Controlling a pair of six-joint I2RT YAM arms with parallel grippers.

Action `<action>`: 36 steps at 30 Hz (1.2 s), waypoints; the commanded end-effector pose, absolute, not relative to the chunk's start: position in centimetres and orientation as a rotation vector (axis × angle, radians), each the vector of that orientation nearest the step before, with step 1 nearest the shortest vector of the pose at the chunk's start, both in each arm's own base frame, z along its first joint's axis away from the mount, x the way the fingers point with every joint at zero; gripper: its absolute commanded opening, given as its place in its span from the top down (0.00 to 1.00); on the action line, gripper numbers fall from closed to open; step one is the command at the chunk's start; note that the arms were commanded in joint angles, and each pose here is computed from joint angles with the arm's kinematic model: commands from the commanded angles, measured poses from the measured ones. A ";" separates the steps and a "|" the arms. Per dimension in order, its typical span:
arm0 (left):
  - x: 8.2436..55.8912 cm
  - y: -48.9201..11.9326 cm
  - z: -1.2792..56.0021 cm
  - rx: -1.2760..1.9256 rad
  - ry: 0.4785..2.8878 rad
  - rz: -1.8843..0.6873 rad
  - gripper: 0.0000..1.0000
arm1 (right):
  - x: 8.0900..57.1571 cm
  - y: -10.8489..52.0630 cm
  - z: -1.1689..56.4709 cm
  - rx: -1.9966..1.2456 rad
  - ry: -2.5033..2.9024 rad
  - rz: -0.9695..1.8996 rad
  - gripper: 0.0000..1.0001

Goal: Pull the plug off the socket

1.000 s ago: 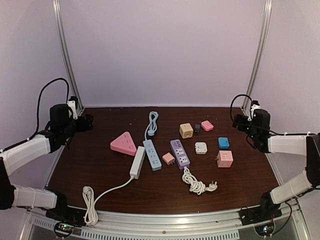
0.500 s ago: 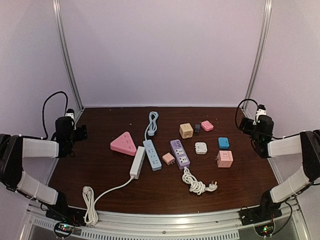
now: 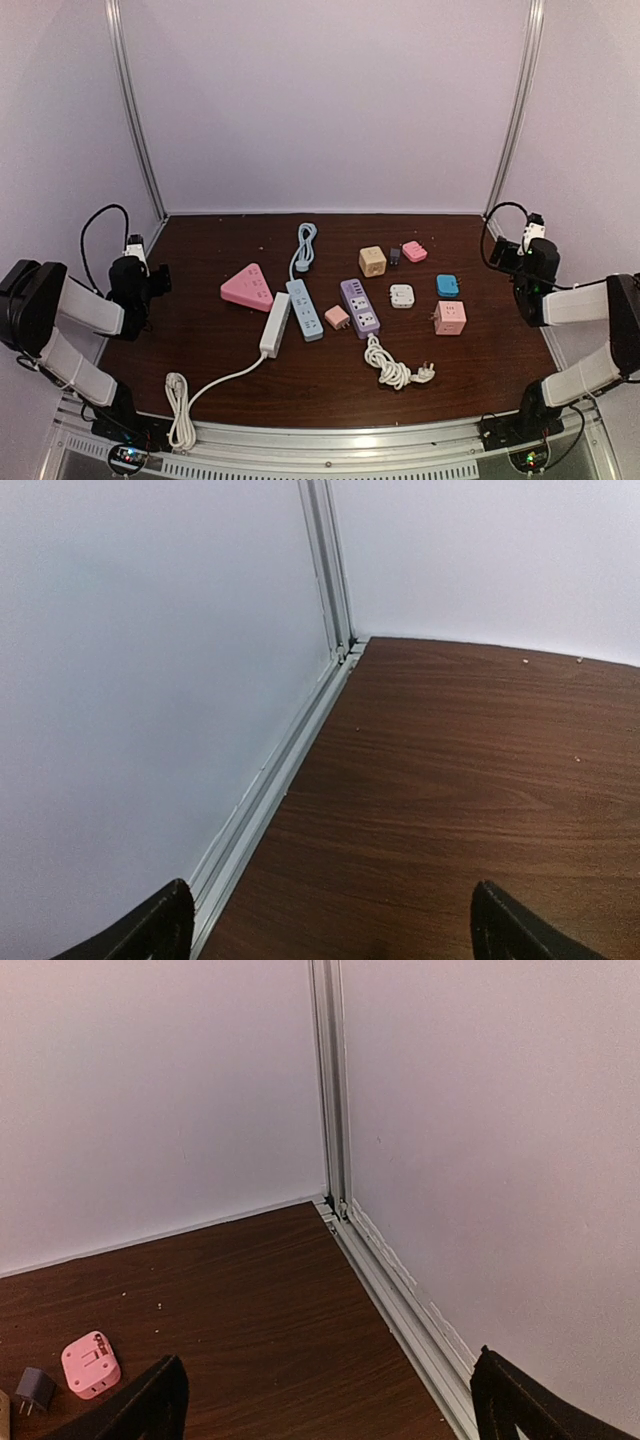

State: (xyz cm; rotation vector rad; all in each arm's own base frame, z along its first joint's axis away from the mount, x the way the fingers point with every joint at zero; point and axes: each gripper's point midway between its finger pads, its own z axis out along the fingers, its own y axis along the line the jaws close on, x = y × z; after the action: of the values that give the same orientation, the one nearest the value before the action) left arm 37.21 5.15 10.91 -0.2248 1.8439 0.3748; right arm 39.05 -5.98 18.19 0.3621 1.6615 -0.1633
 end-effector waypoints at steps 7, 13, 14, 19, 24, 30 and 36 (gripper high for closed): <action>38.0 4.2 14.3 -0.175 1.694 0.316 0.02 | 37.5 -5.0 14.6 0.221 1.589 -0.188 0.00; 38.9 1.4 13.5 0.018 1.670 0.235 0.02 | 38.8 -3.8 14.0 0.150 1.653 -0.136 0.00; 39.1 0.9 13.6 0.046 1.687 0.213 0.02 | 38.8 -3.8 14.2 0.148 1.640 -0.133 0.00; 39.5 0.7 13.0 0.066 1.710 0.219 0.02 | 38.6 -3.8 14.3 0.149 1.637 -0.135 0.00; 39.5 0.6 13.0 0.067 1.711 0.217 0.02 | 38.6 -3.3 14.4 0.108 1.633 -0.140 0.00; 39.6 0.6 13.1 0.068 1.711 0.217 0.02 | 38.9 -3.7 14.2 0.134 1.644 -0.146 0.00; 39.6 0.6 13.0 0.069 1.712 0.217 0.02 | 38.7 -3.7 14.3 0.131 1.637 -0.150 0.00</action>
State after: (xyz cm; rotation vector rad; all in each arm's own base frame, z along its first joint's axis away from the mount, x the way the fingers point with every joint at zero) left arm 39.06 0.85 11.39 0.0591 1.7761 0.2236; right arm 38.56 -3.58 13.32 0.1352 1.6709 -0.1445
